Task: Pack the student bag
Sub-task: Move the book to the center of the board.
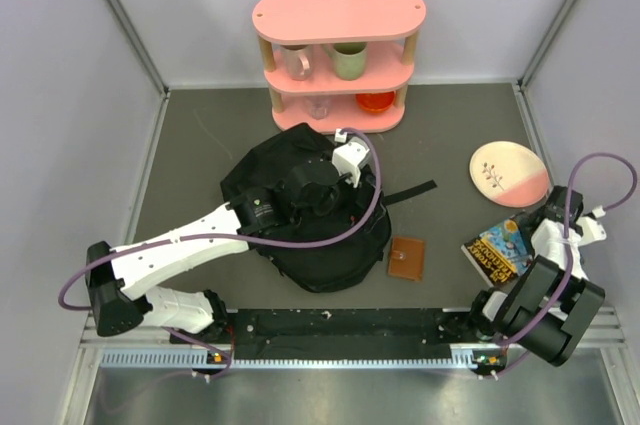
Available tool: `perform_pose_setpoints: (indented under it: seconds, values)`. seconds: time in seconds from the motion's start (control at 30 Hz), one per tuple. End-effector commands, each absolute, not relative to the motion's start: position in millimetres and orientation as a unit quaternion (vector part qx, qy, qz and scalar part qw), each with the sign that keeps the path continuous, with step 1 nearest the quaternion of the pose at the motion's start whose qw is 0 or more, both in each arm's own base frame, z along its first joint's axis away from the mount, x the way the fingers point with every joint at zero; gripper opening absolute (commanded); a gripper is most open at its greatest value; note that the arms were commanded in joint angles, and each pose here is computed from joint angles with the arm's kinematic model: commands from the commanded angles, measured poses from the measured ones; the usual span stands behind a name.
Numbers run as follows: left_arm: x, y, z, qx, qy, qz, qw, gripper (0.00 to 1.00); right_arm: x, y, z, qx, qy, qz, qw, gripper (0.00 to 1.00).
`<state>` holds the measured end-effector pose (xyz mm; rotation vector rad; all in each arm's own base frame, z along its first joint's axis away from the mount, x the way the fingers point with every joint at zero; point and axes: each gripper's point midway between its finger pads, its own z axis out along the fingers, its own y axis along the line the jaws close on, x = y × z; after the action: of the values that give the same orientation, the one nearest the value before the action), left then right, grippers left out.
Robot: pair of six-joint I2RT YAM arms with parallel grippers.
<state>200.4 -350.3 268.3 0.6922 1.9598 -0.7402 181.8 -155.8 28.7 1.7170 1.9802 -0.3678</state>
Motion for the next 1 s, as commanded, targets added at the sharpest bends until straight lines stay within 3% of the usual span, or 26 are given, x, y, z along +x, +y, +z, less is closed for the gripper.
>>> perform_pose_setpoints:
  seconds: [0.0, 0.23, 0.43, 0.63, 0.8, 0.97]
  values:
    - [204, -358, 292, 0.277, 0.774, -0.319, 0.471, 0.99, 182, -109, 1, 0.585, 0.787, -0.036, 0.192, 0.93]
    - [204, -360, 288, 0.278, 0.775, -0.318, 0.469, 0.99, 185, -59, -4, 0.572, 0.794, 0.059, 0.197, 0.89]
    - [208, -380, 280, 0.288, 0.779, -0.326, 0.452, 0.99, 209, -25, 21, 0.541, 0.789, 0.143, 0.252, 0.87]
    - [215, -401, 275, 0.289, 0.782, -0.337, 0.438, 0.99, 214, -5, 26, 0.512, 0.803, 0.176, 0.248, 0.86]
    - [227, -413, 271, 0.278, 0.785, -0.354, 0.425, 0.99, 225, 0, 76, 0.437, 0.820, 0.197, 0.312, 0.85]
    - [234, -435, 262, 0.274, 0.790, -0.380, 0.396, 0.99, 234, -33, 140, 0.409, 0.808, 0.122, 0.406, 0.91]
